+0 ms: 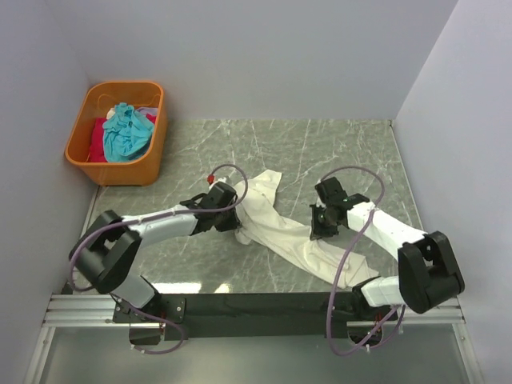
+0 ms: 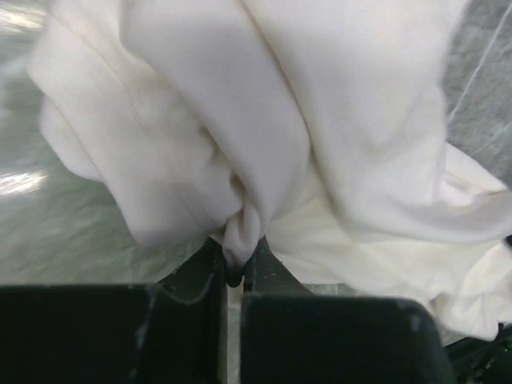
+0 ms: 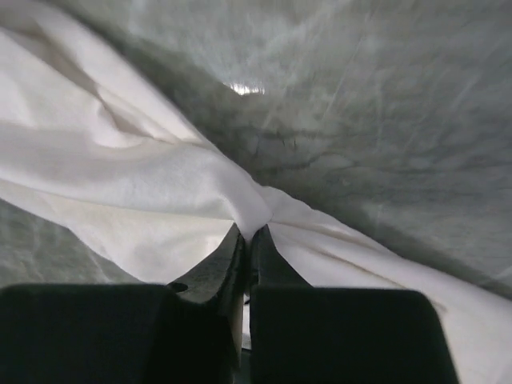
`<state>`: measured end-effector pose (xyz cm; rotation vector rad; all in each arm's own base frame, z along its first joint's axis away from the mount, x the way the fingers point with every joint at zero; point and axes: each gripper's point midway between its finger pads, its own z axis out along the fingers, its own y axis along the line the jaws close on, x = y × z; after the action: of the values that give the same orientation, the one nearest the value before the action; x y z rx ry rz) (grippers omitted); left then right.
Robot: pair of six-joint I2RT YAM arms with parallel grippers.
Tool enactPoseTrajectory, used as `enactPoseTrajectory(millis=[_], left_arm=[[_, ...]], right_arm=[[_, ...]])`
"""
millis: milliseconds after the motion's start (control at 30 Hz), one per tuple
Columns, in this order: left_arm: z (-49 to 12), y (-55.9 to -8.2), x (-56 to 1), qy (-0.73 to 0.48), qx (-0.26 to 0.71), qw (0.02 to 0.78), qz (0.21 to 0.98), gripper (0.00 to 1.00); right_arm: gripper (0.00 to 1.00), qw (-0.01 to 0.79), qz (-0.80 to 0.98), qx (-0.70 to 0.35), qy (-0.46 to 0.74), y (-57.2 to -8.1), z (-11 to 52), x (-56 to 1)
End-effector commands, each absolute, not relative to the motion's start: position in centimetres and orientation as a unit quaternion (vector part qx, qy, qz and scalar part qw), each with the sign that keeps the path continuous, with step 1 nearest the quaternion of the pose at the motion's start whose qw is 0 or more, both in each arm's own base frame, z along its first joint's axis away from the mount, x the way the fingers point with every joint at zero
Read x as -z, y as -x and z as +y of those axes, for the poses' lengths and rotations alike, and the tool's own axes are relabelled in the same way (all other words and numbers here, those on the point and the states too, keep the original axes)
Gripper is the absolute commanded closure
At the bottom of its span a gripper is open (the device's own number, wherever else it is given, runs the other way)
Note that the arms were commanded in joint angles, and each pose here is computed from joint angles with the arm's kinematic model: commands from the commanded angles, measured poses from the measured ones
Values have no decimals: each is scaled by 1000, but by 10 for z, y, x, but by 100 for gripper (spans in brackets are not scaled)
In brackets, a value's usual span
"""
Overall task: Fold and stack the t-shirts
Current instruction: Move the tshirt to the center of the board, then flatten the tshirt out
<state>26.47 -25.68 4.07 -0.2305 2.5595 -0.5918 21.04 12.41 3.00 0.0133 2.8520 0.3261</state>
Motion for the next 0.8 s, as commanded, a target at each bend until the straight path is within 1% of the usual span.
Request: enactPoseTrajectory(millis=[0, 33, 100, 133, 267, 333, 433, 500, 567, 700, 767], left_arm=[[-222, -281, -97, 89, 171, 329, 925, 99], [-209, -287, -107, 95, 148, 351, 920, 99], [-183, -284, -130, 108, 123, 376, 912, 99], [-170, -285, -138, 117, 104, 393, 906, 99], [-133, -277, -181, 138, 68, 444, 883, 99], [-124, -270, -200, 143, 75, 464, 871, 99], [-113, -264, -220, 147, 79, 491, 855, 99], [-105, -262, -235, 151, 78, 507, 845, 99], [-99, -256, -254, 157, 77, 512, 841, 99], [-91, -243, -290, 165, 106, 529, 825, 99], [-93, -238, -294, 154, 119, 529, 826, 98]], right_arm=[[100, 254, 964, -70, -24, -257, 109, -95], [100, 293, 954, -52, -39, -270, 99, -122], [100, 329, 942, -42, -54, -282, 91, -149], [100, 362, 929, -34, -67, -292, 85, -176], [100, 457, 883, -34, -97, -312, 69, -246], [100, 497, 860, -46, -104, -321, 68, -276], [100, 538, 835, -64, -95, -324, 71, -308], [100, 553, 825, -82, -80, -323, 77, -326], [100, 552, 826, -89, -70, -317, 78, -334], [100, 554, 823, -118, -40, -296, 85, -354], [99, 535, 837, -113, -29, -289, 85, -347]])
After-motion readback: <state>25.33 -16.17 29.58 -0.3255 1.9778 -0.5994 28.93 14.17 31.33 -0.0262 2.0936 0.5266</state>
